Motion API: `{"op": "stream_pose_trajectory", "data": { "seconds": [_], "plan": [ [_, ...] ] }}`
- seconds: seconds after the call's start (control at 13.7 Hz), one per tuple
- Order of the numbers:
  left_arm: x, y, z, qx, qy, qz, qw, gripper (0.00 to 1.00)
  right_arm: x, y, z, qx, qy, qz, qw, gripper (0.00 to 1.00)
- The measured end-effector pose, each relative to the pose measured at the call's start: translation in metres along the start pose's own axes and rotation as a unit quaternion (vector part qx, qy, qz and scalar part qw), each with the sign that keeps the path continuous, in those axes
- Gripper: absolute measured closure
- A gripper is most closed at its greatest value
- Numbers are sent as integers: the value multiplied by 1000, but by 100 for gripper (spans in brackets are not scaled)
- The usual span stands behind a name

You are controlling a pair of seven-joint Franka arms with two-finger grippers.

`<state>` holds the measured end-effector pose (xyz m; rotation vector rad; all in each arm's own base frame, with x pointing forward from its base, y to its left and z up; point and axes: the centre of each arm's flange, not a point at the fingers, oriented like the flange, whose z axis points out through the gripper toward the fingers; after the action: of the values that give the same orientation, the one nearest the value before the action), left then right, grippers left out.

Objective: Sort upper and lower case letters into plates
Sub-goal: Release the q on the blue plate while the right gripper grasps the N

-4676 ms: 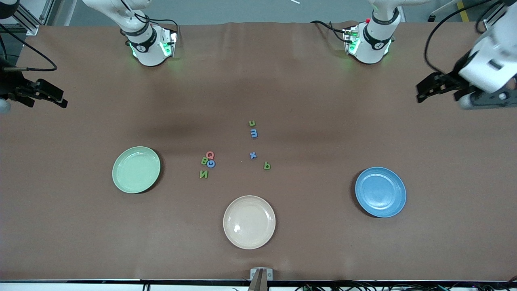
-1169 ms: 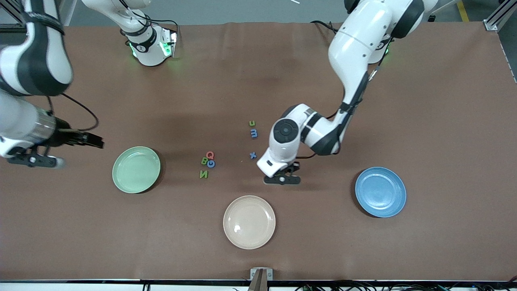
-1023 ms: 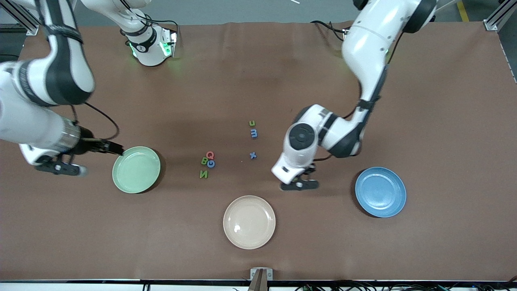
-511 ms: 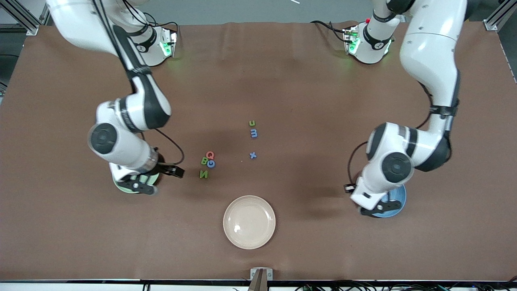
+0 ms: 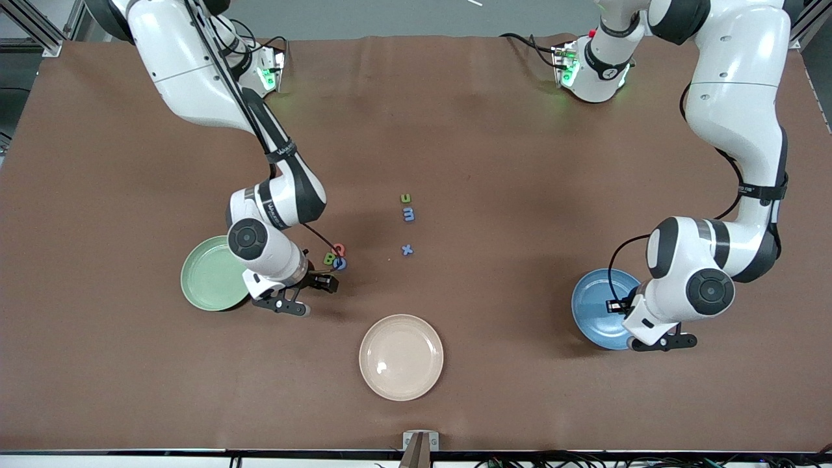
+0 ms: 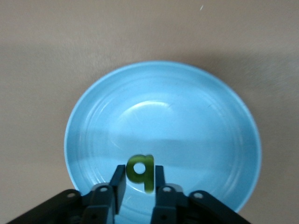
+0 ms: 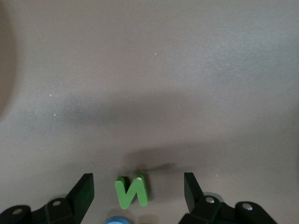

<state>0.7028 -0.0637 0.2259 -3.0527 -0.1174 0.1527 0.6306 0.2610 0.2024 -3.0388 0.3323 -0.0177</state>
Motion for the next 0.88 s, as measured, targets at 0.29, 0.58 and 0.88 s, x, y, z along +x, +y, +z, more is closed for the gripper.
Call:
{"op": "stream_pose_trajectory", "data": {
  "seconds": [0.29,0.58,0.88],
  "plan": [
    [-3,3,0,-5,3,-9,1000,25,-7,-6,4,-2,-3,-6,1000,19],
    [-36,104,-49,-18,5,-22,1000,0,-17,-2,21,1,7,-8,1000,21],
    [-111,260,-60,-20,25,-27,999,1,-23,-1,27,-1,5,-10,1000,23]
  ]
}}
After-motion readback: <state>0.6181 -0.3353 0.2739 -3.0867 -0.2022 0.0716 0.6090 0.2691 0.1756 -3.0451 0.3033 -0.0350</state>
